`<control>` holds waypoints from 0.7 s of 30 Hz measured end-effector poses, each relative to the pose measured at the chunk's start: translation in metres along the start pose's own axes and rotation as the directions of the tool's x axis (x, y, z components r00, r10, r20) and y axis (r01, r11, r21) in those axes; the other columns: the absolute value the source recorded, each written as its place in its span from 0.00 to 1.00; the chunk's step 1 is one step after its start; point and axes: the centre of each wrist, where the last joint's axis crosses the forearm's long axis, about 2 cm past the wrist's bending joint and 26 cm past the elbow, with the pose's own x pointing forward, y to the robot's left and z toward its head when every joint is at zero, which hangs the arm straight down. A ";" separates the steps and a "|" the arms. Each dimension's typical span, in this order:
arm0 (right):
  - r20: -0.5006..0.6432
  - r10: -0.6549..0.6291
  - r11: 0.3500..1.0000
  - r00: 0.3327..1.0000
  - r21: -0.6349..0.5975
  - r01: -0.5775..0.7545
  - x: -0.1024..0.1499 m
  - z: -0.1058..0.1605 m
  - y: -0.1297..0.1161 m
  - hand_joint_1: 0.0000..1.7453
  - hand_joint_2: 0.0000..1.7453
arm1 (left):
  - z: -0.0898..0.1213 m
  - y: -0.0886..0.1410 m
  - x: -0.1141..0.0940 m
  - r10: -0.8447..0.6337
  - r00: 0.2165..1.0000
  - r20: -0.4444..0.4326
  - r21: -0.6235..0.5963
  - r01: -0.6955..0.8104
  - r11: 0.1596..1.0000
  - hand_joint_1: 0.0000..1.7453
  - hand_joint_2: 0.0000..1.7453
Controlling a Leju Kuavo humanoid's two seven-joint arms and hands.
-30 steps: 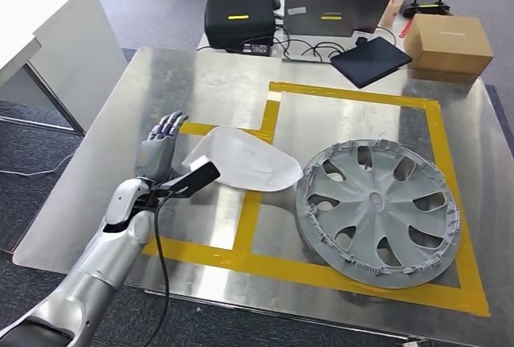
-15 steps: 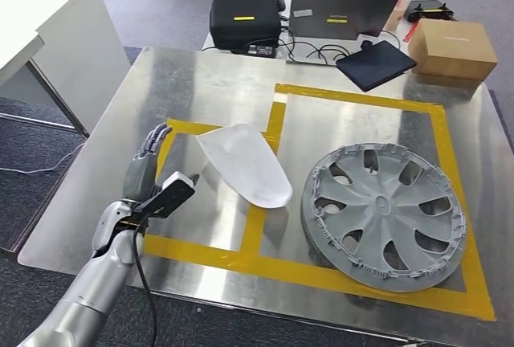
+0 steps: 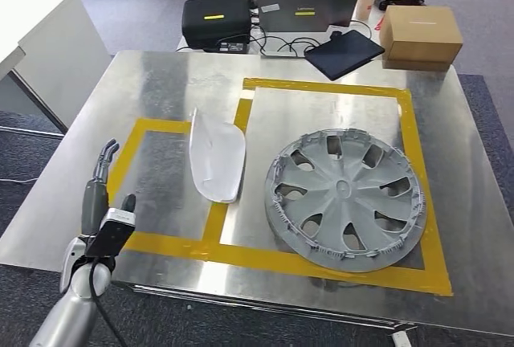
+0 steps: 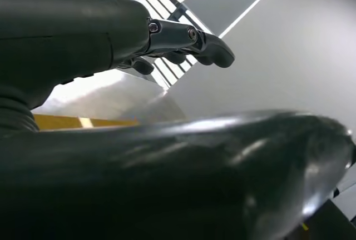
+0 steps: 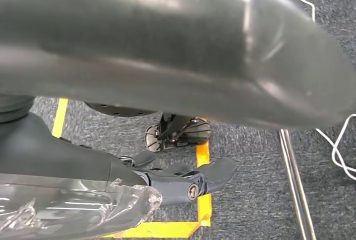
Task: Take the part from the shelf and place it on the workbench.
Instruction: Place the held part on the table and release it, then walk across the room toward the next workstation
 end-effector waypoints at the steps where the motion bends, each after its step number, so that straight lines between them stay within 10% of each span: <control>1: 0.002 0.005 1.000 1.000 0.005 -0.005 0.000 -0.001 0.001 0.00 0.00 | 0.004 0.002 -0.001 0.003 1.000 -0.003 0.009 -0.003 1.000 0.00 0.00; 21: -0.012 0.030 0.999 0.999 0.030 -0.030 -0.004 -0.010 0.004 0.00 0.00 | 0.030 0.022 -0.009 0.024 0.999 -0.027 0.129 -0.020 0.991 0.00 0.00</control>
